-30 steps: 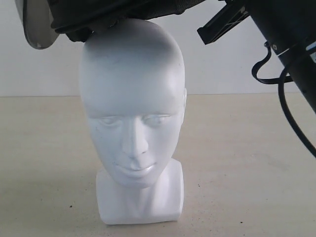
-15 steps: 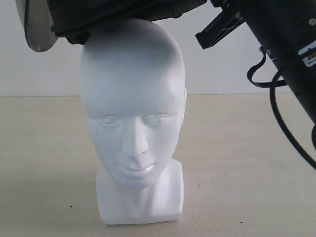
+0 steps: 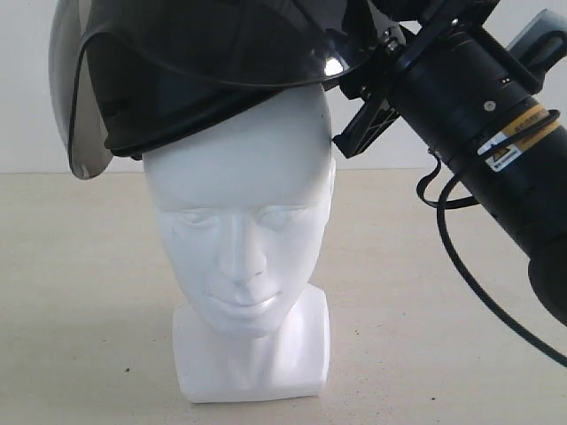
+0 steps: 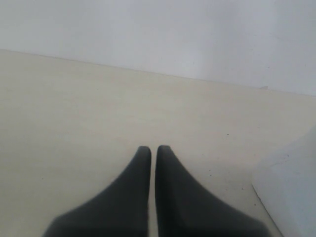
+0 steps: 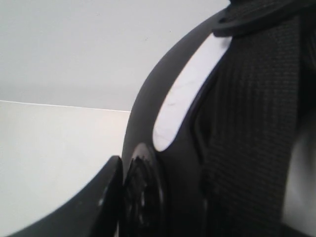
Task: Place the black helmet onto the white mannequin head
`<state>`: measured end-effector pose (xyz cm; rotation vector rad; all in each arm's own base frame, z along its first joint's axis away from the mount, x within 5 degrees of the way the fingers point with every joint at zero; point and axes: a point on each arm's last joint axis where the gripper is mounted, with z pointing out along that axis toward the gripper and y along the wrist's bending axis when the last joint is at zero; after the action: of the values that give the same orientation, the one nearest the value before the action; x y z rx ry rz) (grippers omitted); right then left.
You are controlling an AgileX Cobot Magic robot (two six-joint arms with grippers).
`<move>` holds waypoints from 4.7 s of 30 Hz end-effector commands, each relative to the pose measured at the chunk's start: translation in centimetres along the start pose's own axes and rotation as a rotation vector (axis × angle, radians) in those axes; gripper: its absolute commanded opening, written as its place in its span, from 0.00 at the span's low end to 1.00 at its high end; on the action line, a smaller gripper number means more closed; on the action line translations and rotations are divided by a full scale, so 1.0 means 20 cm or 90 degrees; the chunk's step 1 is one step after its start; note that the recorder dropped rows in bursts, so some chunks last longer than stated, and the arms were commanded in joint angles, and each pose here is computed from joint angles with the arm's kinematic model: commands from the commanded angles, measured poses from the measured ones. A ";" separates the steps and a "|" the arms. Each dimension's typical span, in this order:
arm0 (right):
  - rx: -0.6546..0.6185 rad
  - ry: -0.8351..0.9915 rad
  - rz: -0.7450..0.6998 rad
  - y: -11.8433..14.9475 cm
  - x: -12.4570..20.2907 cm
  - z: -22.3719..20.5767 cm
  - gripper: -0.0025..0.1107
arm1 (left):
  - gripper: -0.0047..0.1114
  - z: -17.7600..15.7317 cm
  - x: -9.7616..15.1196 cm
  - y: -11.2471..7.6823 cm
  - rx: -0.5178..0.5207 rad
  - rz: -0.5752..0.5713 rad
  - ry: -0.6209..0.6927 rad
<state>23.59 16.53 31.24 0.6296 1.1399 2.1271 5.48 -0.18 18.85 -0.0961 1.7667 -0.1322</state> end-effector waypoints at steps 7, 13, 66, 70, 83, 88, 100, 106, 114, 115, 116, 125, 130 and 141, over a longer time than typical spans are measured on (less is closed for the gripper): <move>0.031 -0.068 -0.034 -0.01 -0.05 -0.14 0.02 | 0.08 0.00 0.01 0.00 0.001 -0.003 0.001; 0.064 -0.073 -0.038 -0.06 -0.05 -0.21 0.02 | 0.08 0.00 0.01 0.00 0.001 -0.003 0.001; 0.408 -0.117 -0.094 -0.33 -0.09 -0.47 0.02 | 0.08 0.00 0.01 0.00 0.001 -0.003 0.001; 0.447 -0.118 -0.092 -0.36 -0.09 -0.49 0.02 | 0.08 0.00 0.01 0.00 0.001 -0.003 0.001; 0.443 -0.133 -0.107 -0.35 -0.10 -0.49 0.02 | 0.08 0.00 0.01 0.00 0.001 -0.003 0.001; 0.437 -0.126 -0.201 -0.31 -0.11 -0.49 0.02 | 0.08 0.00 0.01 0.00 0.001 -0.003 0.001; 0.473 0.039 -0.581 -0.17 -0.07 -0.51 0.02 | 0.08 0.00 0.01 0.00 0.001 -0.003 0.001; 0.627 0.247 -0.758 -0.12 -0.03 -0.57 0.02 | 0.08 0.00 0.01 0.00 0.001 -0.003 0.001; 0.835 0.559 -0.767 0.15 0.04 -0.47 0.02 | 0.08 0.00 0.01 0.00 0.001 -0.003 0.001; 0.865 0.586 -0.750 0.19 0.04 -0.45 0.02 | 0.08 0.00 0.01 0.00 0.001 -0.003 0.001; 0.884 0.602 -0.747 0.23 0.04 -0.43 0.02 | 0.08 0.00 0.01 0.00 0.001 -0.003 0.001; 0.898 0.588 -0.825 0.42 0.03 -0.38 0.02 | 0.08 0.00 0.01 0.00 0.001 -0.003 0.001; 0.868 0.563 -0.845 0.46 0.04 -0.39 0.02 | 0.08 0.00 0.01 0.00 0.001 -0.003 0.001; 0.723 0.430 -0.915 0.78 0.12 -0.55 0.02 | 0.08 0.00 0.00 0.01 -0.019 0.142 -0.005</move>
<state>11.10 6.66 38.30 -0.5453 2.2252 0.2879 5.48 -0.09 18.85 -0.0393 1.7672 -0.0720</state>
